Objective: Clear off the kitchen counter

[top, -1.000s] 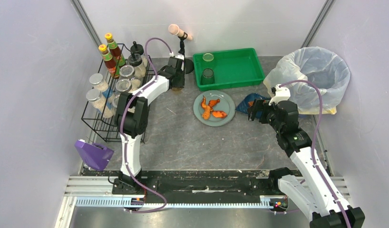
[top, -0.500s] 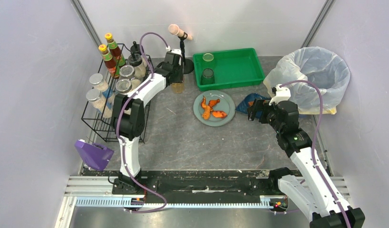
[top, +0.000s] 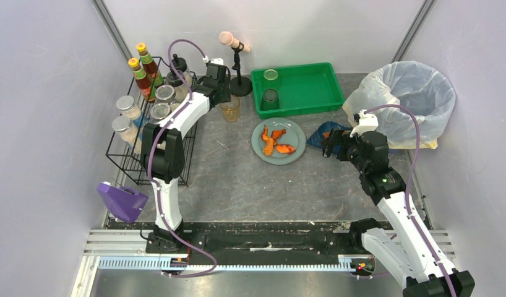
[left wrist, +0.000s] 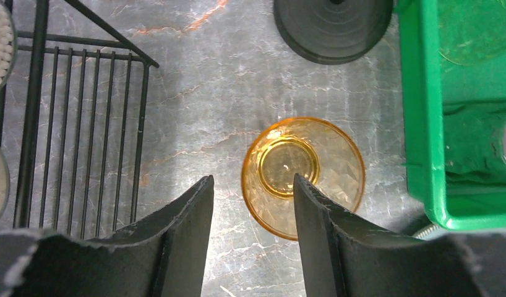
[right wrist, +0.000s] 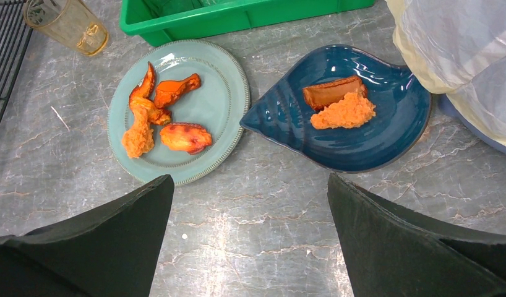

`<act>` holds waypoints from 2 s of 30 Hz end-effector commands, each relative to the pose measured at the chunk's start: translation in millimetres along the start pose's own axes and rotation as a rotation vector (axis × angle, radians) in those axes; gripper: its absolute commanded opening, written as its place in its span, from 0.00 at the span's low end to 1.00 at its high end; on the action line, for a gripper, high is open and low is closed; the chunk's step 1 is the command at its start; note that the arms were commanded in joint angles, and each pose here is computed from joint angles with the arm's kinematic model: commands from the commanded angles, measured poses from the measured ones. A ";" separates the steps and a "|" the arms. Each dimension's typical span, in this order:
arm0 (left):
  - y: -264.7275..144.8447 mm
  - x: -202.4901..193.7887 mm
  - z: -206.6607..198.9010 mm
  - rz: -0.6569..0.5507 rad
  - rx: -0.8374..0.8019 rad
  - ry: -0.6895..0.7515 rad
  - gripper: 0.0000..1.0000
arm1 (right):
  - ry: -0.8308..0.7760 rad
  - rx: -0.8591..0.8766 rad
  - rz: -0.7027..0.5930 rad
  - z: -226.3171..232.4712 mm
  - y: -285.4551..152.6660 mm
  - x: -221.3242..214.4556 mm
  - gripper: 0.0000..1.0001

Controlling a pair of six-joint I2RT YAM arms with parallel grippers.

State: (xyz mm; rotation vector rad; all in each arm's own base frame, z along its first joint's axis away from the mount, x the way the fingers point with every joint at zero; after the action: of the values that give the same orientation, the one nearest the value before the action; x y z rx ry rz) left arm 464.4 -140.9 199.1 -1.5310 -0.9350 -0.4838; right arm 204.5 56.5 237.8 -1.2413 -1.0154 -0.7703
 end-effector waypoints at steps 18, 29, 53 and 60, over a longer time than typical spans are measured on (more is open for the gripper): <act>-0.4 7.0 -1.8 0.052 -0.127 -0.159 0.02 | 0.030 0.097 -0.080 9.2 3.8 11.7 0.98; -114.7 31.2 -15.4 -0.035 -0.580 -0.276 0.02 | 0.146 0.307 -0.208 30.9 17.7 32.1 0.98; -248.8 0.0 -36.7 0.034 -1.271 -0.707 0.02 | 0.431 0.952 -0.644 107.1 15.8 113.7 0.98; -262.5 -10.4 -43.5 0.078 -1.349 -0.774 0.02 | 0.463 1.040 -0.676 127.9 26.6 129.5 0.98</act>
State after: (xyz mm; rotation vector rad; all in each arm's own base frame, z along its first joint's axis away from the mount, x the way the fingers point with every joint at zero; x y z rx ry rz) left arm 275.2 -196.8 334.9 -2.9622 -1.1172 -0.4498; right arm 254.8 188.2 313.3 0.0209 -1.1055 -0.7685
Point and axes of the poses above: each gripper's point midway between its finger pads, its own y axis out along the fingers, its own z axis along the line the jaws close on, x = y × z, the point moved 9 cm from there along -y, back along the fingers, and after that the axes turned 14 degrees about -y, right-handed, at the moved point
